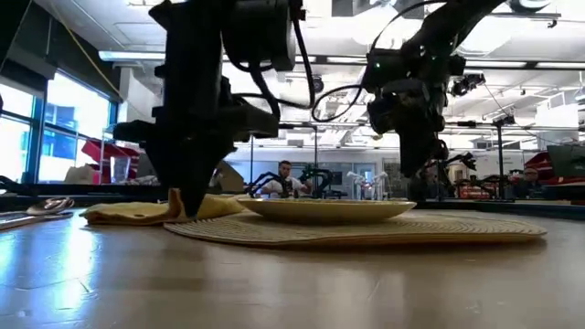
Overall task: Set table place
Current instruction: Adjust the yellow table napkin on the table, then put the brown spoon on the brown placemat to the right of the yellow plate
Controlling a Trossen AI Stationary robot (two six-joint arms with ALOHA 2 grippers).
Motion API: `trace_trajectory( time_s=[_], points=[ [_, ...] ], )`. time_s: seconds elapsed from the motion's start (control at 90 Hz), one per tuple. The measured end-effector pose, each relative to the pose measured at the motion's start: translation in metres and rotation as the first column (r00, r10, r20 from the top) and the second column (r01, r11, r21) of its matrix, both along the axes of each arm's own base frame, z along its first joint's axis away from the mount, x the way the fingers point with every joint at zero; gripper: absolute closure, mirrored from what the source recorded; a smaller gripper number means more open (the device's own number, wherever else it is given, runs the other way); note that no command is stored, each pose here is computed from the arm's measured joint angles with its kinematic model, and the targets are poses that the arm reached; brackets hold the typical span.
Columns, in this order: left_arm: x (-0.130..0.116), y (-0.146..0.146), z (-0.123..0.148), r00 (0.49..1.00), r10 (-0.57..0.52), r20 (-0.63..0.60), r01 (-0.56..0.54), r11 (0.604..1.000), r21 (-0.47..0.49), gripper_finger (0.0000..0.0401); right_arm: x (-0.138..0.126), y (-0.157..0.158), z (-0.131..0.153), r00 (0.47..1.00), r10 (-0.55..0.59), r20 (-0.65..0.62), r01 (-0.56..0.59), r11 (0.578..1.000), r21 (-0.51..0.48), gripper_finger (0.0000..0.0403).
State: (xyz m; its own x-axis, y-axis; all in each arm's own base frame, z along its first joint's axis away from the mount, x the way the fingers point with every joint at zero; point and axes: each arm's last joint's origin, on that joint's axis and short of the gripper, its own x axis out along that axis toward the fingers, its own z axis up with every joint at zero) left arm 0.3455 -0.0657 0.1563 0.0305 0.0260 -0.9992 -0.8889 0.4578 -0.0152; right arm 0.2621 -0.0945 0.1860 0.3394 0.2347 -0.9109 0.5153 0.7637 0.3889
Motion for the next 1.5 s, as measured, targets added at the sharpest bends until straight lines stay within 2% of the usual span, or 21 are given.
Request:
trace_trajectory(
  time_s=[0.078, 0.189, 0.367, 0.556, 0.711, 0.856, 1.011, 1.156, 1.3, 1.422, 1.5],
  points=[
    [0.002, -0.003, 0.004, 1.0, 0.012, 0.016, -0.012, 1.0, -0.003, 0.0395, 0.001, 0.004, -0.001, 1.0, 0.019, -0.015, -0.02, 0.999, -0.027, 0.0357],
    [0.005, -0.007, 0.01, 0.999, 0.023, 0.033, -0.023, 1.0, -0.012, 0.0394, -0.002, 0.013, -0.002, 0.996, 0.017, -0.091, -0.019, 0.999, -0.03, 0.0357],
    [0.015, -0.015, 0.025, 0.995, 0.01, 0.099, -0.006, 0.999, -0.039, 0.0399, -0.01, 0.025, -0.009, 0.977, 0.081, -0.196, -0.096, 0.993, -0.07, 0.0357],
    [0.021, -0.021, 0.022, 0.982, -0.013, 0.19, 0.017, 1.0, -0.02, 0.04, -0.027, 0.038, -0.042, 0.973, 0.064, -0.223, -0.064, 0.998, 0.005, 0.0374],
    [0.02, -0.02, 0.019, 0.98, -0.049, 0.193, 0.045, 0.999, 0.021, 0.0398, -0.034, 0.05, -0.058, 0.979, 0.064, -0.194, -0.052, 0.996, 0.069, 0.0392],
    [0.024, -0.023, 0.025, 0.964, -0.157, 0.216, 0.161, 0.987, -0.001, 0.036, -0.031, 0.06, -0.061, 0.985, 0.093, -0.145, -0.077, 0.991, 0.112, 0.0401],
    [0.019, -0.026, 0.035, 0.966, -0.17, 0.195, 0.195, 0.974, -0.116, 0.0285, -0.025, 0.064, -0.056, 0.983, 0.128, -0.131, -0.116, 0.989, 0.095, 0.0403],
    [0.001, -0.028, 0.057, 0.987, -0.084, 0.14, 0.109, 0.977, -0.183, 0.0236, -0.021, 0.06, -0.045, 0.981, 0.142, -0.133, -0.132, 0.988, 0.085, 0.0403],
    [-0.022, -0.026, 0.074, 0.997, 0.073, 0.012, -0.07, 0.983, -0.168, 0.0226, -0.016, 0.052, -0.026, 0.981, 0.167, -0.095, -0.16, 0.985, 0.069, 0.0403],
    [-0.041, -0.013, 0.074, 0.962, 0.203, -0.185, -0.223, 0.97, -0.093, 0.0233, -0.011, 0.045, -0.011, 0.984, 0.177, -0.034, -0.176, 0.984, 0.04, 0.0403],
    [-0.049, 0.001, 0.066, 0.934, 0.24, -0.265, -0.273, 0.957, -0.095, 0.0236, -0.007, 0.04, -0.004, 0.983, 0.183, -0.001, -0.183, 0.983, 0.023, 0.0403]
  ],
)
